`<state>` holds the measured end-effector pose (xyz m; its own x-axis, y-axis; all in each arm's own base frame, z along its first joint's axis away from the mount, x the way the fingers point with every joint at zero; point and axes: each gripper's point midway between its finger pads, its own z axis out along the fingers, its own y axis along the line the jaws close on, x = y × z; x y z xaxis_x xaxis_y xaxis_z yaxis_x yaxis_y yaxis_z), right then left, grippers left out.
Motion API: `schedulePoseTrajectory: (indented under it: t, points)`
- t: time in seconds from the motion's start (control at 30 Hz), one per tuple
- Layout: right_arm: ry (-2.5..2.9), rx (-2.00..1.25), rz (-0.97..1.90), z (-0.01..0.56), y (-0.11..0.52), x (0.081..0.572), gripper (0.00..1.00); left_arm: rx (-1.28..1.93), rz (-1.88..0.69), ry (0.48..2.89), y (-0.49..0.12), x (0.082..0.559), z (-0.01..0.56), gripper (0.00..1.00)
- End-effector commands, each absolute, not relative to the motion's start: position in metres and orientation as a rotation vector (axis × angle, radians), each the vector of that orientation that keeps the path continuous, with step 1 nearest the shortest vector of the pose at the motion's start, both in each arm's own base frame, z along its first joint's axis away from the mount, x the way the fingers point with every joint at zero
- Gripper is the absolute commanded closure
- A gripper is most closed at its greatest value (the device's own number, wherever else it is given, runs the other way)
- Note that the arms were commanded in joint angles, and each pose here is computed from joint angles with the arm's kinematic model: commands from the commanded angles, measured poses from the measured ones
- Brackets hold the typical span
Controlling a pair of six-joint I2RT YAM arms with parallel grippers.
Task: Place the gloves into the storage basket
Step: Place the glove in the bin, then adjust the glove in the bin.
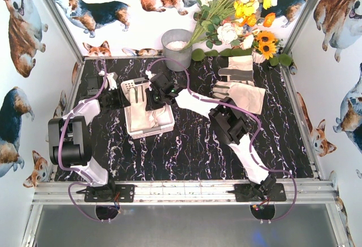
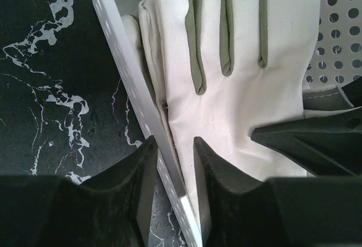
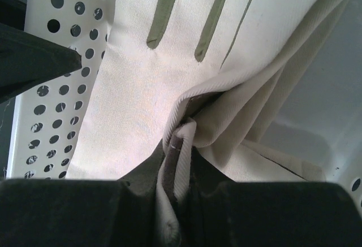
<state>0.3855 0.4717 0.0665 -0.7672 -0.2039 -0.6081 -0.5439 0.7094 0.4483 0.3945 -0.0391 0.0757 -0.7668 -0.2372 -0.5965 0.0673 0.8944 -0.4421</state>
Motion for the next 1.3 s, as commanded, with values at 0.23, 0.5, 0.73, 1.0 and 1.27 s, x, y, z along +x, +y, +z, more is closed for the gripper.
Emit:
schedulePoseTrajectory:
  t: [0.23,0.5,0.73,1.0,1.27]
  points:
    - [2.302,-0.639,0.733,0.122,0.460,0.388,0.65,-0.103,-0.518,2.296,-0.034,0.407,0.099,0.49]
    - [2.245,-0.663,0.576,0.169,0.428,0.383,0.37,-0.103,-0.408,2.226,-0.020,0.407,0.120,0.35]
    - [2.198,-0.630,0.585,0.212,0.409,0.369,0.29,-0.049,-0.360,2.134,-0.021,0.403,0.146,0.31]
    - [2.197,-0.537,0.574,0.232,0.362,0.343,0.30,0.065,-0.432,2.079,-0.083,0.376,0.176,0.44]
    - [2.223,-0.342,0.587,0.230,0.293,0.336,0.31,0.090,-0.556,2.135,-0.137,0.381,0.161,0.63]
